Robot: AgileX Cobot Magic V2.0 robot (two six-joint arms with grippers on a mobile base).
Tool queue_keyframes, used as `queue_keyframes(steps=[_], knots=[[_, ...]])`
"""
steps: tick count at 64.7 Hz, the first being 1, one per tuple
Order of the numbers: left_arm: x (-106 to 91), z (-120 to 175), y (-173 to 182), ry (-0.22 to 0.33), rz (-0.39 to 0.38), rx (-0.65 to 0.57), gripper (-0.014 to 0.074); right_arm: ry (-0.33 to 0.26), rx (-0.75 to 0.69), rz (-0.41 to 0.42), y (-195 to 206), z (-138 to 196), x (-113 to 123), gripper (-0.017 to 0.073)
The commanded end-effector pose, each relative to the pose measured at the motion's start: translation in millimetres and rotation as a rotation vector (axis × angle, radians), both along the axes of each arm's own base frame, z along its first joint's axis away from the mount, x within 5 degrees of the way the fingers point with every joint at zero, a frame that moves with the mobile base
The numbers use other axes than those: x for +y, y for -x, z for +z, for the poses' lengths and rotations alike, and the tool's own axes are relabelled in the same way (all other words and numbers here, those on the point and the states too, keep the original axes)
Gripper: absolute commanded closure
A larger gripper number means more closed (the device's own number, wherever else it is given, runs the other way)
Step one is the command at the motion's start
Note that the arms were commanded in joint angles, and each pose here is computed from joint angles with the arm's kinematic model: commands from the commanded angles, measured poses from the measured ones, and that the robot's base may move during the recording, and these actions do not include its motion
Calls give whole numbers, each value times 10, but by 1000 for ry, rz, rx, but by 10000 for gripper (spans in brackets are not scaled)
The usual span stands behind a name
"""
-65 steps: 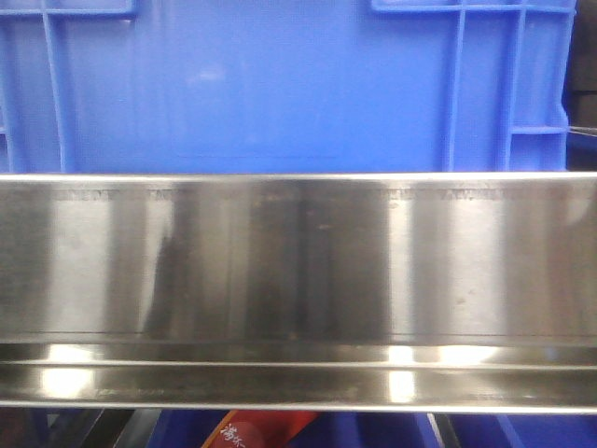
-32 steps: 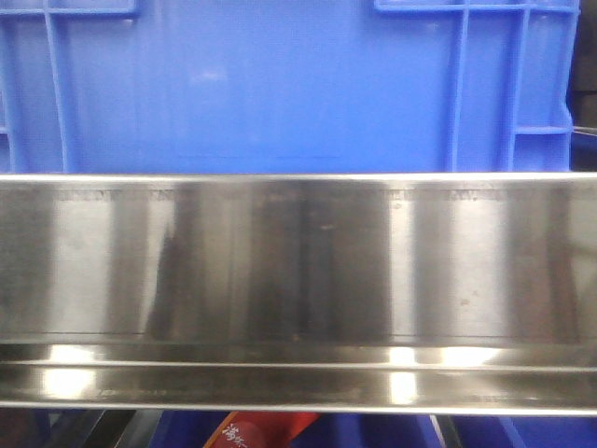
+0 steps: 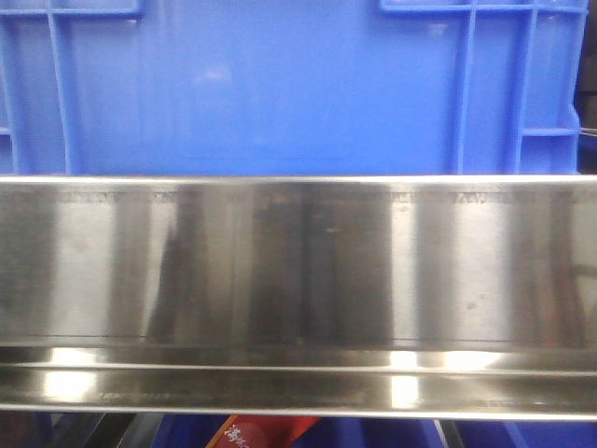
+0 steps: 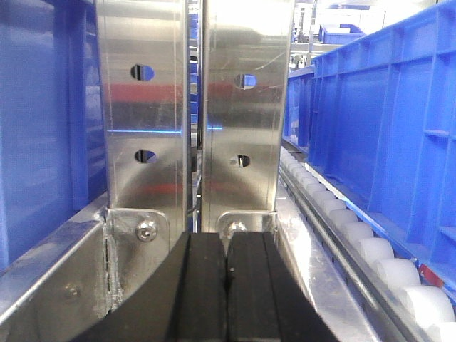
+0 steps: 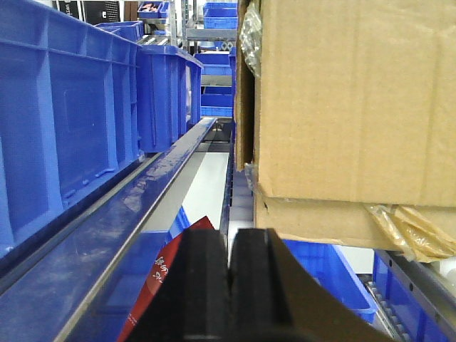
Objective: Grab block from conveyor and place in blue bin
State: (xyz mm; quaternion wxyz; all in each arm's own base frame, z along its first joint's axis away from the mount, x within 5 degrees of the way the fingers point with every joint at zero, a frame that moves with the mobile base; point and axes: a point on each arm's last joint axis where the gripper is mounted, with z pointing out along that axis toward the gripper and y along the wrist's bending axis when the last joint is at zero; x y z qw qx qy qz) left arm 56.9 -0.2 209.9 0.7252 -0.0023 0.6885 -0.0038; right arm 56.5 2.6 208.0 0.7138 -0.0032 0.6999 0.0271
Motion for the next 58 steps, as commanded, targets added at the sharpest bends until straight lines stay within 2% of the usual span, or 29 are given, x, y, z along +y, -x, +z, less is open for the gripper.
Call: queue_keyframes(steps=[1, 58], knots=[[3, 23, 7, 2, 5, -24, 704, -5, -24, -6, 2, 13, -4, 722], [3, 23, 7, 2, 5, -24, 704, -5, -24, -6, 2, 13, -4, 722]])
